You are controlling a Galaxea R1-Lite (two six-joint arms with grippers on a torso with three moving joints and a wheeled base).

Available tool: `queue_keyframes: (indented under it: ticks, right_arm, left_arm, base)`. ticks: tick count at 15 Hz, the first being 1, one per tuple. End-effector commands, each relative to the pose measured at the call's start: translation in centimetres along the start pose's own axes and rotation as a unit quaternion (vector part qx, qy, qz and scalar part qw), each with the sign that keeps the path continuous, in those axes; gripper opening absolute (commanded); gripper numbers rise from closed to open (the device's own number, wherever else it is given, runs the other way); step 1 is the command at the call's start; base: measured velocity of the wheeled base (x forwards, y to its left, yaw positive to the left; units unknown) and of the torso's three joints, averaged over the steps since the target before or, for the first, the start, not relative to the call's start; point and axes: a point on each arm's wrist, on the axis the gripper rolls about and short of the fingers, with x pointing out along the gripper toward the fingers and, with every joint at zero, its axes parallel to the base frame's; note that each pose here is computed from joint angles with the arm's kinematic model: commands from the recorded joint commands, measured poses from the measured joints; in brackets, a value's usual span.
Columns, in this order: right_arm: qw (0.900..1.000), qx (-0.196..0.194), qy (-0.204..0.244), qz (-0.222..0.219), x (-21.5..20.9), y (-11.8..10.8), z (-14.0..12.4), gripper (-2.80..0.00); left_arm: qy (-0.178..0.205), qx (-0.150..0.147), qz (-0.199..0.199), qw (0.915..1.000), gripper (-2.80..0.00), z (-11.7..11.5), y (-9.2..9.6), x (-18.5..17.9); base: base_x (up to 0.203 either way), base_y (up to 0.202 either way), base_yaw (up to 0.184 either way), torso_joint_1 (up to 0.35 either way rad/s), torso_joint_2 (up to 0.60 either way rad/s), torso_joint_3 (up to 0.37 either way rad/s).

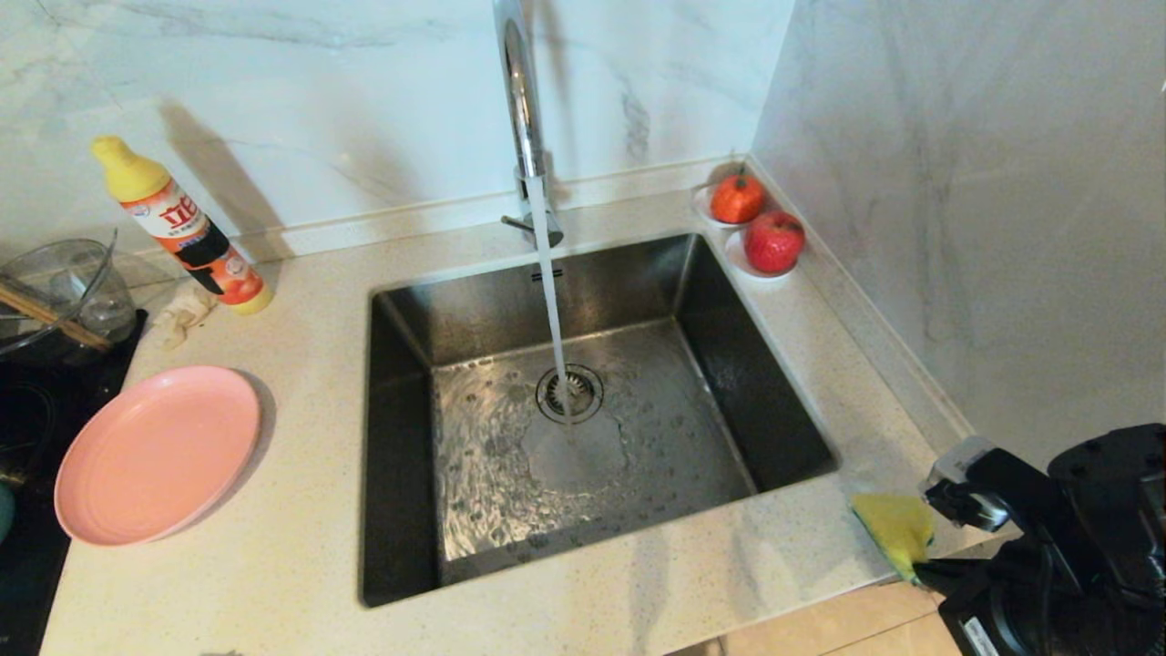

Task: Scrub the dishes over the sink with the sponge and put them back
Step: Put down the sponge

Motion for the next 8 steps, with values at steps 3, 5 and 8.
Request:
queue_keyframes:
  ticks: [3,5,8]
  right_arm:
    - [1.0,0.011,0.019,-0.02,1.2,-0.8,-0.7,-2.8]
    - [0.999,0.015,0.023,-0.023,1.8,-0.8,-0.6,-2.8]
    - [0.999,0.014,0.019,-0.027,3.1,-0.7,-0.3,-2.8]
  left_arm:
    - [0.0,0.0,0.0,1.0,-2.8,0.0,0.0,0.0]
    - [0.0,0.0,0.0,1.0,-2.8,0.0,0.0,0.0]
    - [0.0,0.0,0.0,1.0,-2.8,0.0,0.0,0.0]
  base:
    - [0.0,0.0,0.0,0.0,0.0,0.0]
    - [0.0,0.0,0.0,0.0,0.0,0.0]
    - [0.0,0.0,0.0,0.0,0.0,0.0]
